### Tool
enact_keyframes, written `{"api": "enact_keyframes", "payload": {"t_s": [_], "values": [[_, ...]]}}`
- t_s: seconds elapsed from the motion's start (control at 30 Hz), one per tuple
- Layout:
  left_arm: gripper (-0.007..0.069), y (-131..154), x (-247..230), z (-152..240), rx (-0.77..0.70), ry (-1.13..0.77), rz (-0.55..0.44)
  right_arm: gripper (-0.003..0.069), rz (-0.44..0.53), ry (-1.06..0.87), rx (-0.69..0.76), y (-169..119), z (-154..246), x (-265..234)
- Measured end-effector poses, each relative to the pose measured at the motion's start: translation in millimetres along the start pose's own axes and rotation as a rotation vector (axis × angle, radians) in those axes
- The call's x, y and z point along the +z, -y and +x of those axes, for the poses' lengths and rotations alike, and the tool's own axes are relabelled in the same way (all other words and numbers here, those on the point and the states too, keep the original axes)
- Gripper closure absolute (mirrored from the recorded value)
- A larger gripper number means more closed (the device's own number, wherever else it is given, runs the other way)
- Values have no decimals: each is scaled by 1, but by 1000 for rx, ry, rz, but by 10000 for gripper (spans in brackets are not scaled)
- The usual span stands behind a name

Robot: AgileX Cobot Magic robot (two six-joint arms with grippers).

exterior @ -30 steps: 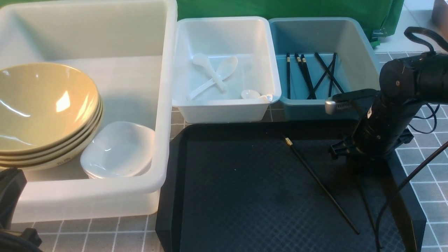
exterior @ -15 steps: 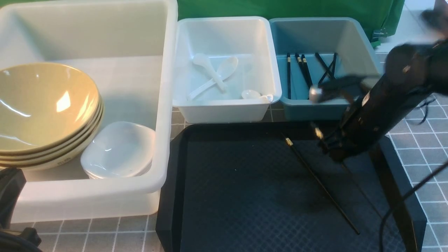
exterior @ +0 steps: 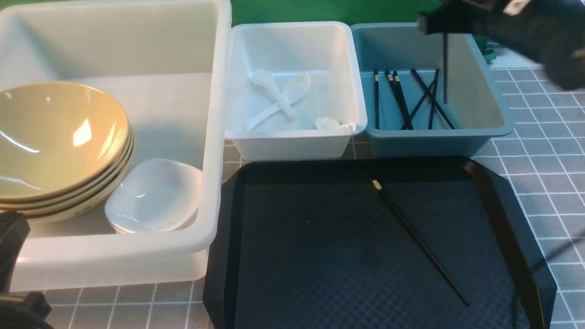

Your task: On grey table put chopsticks spoon bowls plates into blue grey white boxes.

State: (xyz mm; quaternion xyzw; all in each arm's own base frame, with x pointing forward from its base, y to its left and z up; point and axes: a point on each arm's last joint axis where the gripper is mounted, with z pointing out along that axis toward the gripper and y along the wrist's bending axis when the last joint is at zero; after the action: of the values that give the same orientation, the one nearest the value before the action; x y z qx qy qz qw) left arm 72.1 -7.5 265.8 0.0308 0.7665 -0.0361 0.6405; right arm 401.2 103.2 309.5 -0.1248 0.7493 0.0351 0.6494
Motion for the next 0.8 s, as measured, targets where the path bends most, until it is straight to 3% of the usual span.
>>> {"api": "enact_keyframes", "payload": {"t_s": [0.1, 0.17, 0.37, 0.47, 0.6, 0.67, 0.8], "values": [[634, 0, 0, 0, 0, -2, 0, 540, -5, -102, 8, 0, 32, 30], [634, 0, 0, 1, 0, -15, 1, 457, -35, -232, 19, -1, 49, 42], [634, 0, 2, 7, 7, -21, -2, 295, -164, -584, 67, -8, 23, 20], [634, -1, 4, 10, 9, -3, -7, 284, -238, -825, 70, -19, 27, -4], [634, -1, 4, 10, 9, 19, -10, 298, -306, -1051, 34, -41, 72, -20], [634, -1, 4, 9, 9, 25, -10, 317, -343, -1107, -8, -58, 101, -23], [634, -1, 4, 9, 9, 26, -10, 354, -370, -1076, -72, -80, 121, -20]]}}
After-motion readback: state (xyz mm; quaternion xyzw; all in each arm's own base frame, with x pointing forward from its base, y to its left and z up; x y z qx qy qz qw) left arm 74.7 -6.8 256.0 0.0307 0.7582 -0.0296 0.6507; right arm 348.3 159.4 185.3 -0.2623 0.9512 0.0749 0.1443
